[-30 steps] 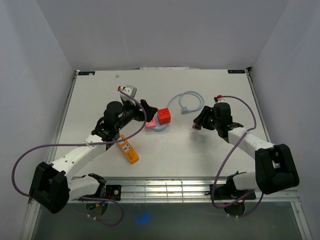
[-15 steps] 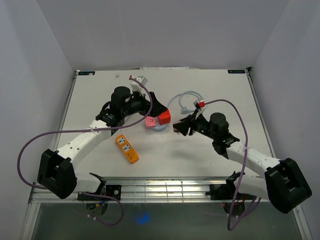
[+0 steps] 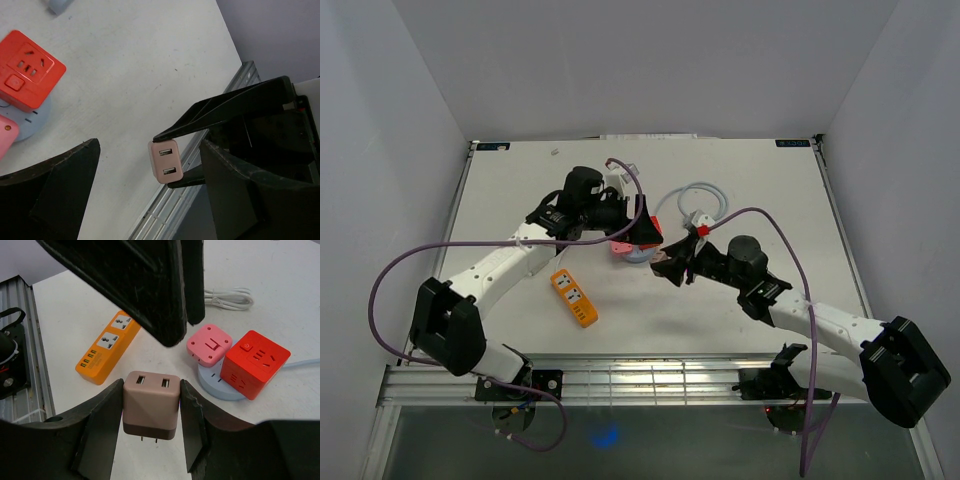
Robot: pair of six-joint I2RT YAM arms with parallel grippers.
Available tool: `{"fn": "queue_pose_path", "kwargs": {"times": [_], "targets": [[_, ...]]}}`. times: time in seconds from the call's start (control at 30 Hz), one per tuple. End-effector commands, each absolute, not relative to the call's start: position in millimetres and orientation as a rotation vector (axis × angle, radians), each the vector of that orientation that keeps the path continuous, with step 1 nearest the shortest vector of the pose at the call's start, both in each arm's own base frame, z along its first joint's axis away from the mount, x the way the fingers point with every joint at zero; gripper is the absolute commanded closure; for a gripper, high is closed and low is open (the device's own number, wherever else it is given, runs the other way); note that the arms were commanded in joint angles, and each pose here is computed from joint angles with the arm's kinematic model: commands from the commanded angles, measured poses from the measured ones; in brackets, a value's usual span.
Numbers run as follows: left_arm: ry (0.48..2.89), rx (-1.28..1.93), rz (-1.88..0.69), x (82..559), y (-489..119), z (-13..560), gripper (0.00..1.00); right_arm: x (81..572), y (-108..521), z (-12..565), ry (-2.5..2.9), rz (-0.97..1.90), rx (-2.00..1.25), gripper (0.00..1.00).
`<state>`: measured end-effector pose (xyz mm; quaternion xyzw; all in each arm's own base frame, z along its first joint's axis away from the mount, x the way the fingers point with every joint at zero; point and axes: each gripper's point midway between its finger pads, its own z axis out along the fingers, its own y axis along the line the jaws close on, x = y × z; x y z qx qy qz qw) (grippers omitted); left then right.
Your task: Insert the plug
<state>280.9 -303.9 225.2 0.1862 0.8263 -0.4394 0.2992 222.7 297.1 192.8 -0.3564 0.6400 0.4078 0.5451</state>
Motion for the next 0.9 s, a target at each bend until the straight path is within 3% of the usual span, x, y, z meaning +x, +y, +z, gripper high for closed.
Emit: {"fn": "queue_pose_path", "kwargs": {"times": [0.0,0.37,0.73,0.87], "targets": [[2.260,0.572,-1.227,258,-309,223,0.10,226,303,215,1.414,0.925,-0.863,0.89],[2.373,0.640,-1.316,239,-322,202,0.26,224,308,214,1.410,0.900,-0.885,0.90],[2.410,0.676,-1.371,230,-327,194,0.54,225,312,209,1.427,0.887,-0.895,0.90],[2.425,0.678,-1.388,227,-328,191,0.55,225,314,206,1.444,0.883,-0.898,0.91]]}}
